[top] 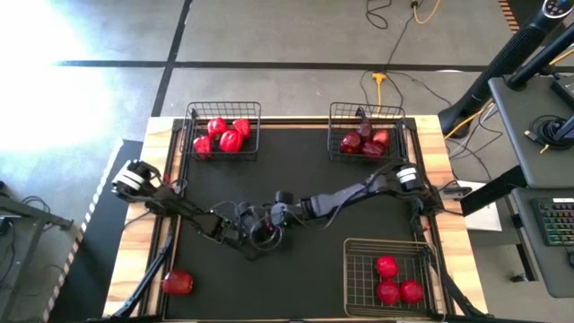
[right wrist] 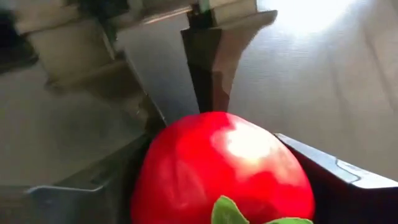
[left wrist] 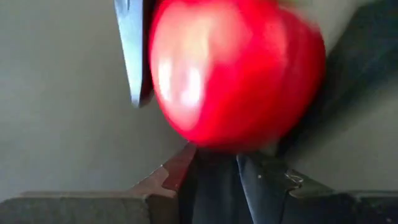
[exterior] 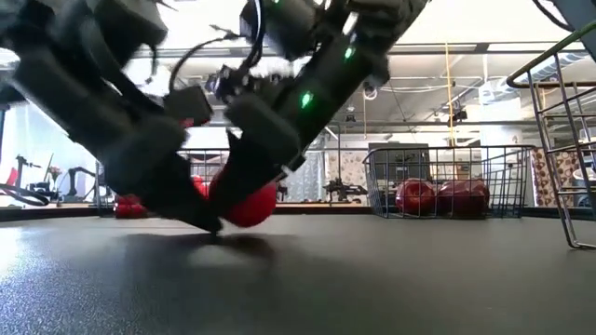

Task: Sort produce into baskets
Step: Put the tomato into the gold wire basket

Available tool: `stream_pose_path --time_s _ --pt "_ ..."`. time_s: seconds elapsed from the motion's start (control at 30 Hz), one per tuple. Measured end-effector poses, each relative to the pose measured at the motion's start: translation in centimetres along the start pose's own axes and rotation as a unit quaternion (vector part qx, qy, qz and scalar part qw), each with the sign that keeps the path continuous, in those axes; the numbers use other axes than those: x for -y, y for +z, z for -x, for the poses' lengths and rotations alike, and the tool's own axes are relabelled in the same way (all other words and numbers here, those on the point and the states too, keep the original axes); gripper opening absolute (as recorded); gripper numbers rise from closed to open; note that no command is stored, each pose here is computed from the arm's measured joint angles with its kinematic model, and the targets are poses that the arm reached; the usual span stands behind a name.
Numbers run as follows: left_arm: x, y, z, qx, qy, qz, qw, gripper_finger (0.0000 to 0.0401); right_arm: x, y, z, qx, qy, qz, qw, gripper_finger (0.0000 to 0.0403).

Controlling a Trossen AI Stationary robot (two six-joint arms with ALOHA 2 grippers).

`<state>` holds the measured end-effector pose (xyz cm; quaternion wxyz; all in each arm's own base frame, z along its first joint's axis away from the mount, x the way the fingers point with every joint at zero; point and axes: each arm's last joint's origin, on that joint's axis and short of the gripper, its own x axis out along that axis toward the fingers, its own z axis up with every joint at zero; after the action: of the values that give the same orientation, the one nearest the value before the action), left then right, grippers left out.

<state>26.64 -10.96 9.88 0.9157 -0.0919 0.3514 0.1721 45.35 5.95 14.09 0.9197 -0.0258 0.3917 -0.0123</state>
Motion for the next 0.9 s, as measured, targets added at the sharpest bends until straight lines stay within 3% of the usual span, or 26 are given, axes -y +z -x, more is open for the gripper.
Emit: stream_pose_path --time_s 0.13,0.33,0.43,0.53,0.6,0.73,0.9 --pt "1.7 -0.2 2.5 -0.026 -0.001 -0.025 0.999 0.0098 -2.4 0.5 4.1 -0.05 0.016 0.006 0.999 0.0287" --pt "4.0 -0.5 5.9 0.057 0.026 -0.041 0.997 0.0098 -9.6 0.9 13.6 -0.054 0.077 0.011 0.995 0.0287" --pt "4.7 -0.8 6.8 0.114 0.056 -0.048 0.991 0.0098 -12.5 1.0 19.3 -0.029 0.125 -0.025 0.991 0.0286" --pt "5.1 -0.5 7.2 0.141 0.071 -0.053 0.986 0.0098 -14.1 0.1 23.9 -0.03 0.134 -0.102 0.985 0.0287" --pt "5.7 0.2 7.3 0.147 0.068 -0.06 0.985 0.0095 -15.1 -1.2 26.5 -0.041 0.118 -0.149 0.981 0.0293" --pt "6.6 1.6 7.5 0.151 0.075 -0.126 0.978 0.0087 -16.4 -4.6 29.4 -0.108 0.057 -0.235 0.964 0.0292" --pt "7.2 3.5 7.7 0.158 0.084 -0.161 0.971 0.0079 -17.2 -8.8 29.3 -0.235 -0.06 -0.319 0.916 0.0292"
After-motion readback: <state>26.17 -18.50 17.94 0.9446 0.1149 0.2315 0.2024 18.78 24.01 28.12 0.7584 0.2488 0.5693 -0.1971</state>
